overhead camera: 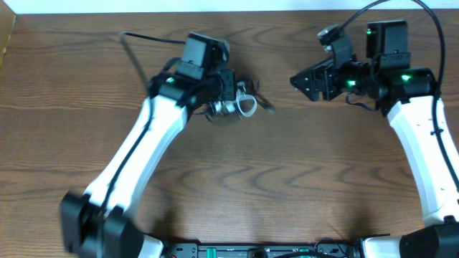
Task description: Untangle cables
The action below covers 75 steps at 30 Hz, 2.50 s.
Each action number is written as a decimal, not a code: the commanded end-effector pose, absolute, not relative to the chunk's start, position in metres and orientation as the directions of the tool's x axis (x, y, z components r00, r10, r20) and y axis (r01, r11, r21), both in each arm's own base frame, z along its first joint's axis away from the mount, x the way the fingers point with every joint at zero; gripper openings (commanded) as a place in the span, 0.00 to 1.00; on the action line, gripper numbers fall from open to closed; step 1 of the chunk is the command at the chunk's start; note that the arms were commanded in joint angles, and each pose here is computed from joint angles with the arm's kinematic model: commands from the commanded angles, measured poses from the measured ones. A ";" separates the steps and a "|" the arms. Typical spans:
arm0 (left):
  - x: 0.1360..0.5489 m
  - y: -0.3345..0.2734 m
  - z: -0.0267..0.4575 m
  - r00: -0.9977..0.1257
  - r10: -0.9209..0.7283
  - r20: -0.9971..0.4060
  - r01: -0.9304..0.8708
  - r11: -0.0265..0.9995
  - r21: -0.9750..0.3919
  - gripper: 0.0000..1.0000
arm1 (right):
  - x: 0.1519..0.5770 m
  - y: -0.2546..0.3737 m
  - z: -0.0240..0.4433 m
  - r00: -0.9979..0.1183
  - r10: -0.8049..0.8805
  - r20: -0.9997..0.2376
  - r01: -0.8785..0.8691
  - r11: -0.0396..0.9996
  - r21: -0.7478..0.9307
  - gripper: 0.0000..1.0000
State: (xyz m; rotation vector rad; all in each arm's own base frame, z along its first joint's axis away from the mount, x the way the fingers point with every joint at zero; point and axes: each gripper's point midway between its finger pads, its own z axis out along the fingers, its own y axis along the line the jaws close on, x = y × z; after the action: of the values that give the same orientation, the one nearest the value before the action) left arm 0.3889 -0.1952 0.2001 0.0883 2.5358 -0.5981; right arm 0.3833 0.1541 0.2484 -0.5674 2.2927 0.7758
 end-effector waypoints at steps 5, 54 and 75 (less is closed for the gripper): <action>0.378 -0.201 0.245 -0.831 -0.124 -0.542 0.191 0.852 -0.487 0.08 | 0.372 0.196 0.251 -0.715 -0.186 -0.674 -0.587 0.683 0.435 0.65; 0.383 -0.134 0.220 -0.829 -0.273 -0.488 -0.093 0.928 -0.361 0.07 | 0.387 0.009 0.080 -0.891 0.408 -0.198 0.408 0.912 0.041 0.01; 0.366 -0.046 0.195 -0.859 -0.297 -0.418 -0.244 0.953 -0.176 0.07 | 0.387 -0.010 0.088 -0.939 0.315 -0.135 0.256 0.907 0.335 0.01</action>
State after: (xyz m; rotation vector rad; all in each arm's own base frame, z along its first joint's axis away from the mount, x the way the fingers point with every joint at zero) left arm 0.3655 -0.0543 0.1918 -0.4149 2.6633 -0.2219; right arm 0.3820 -0.0311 0.0769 0.6410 2.9033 0.3327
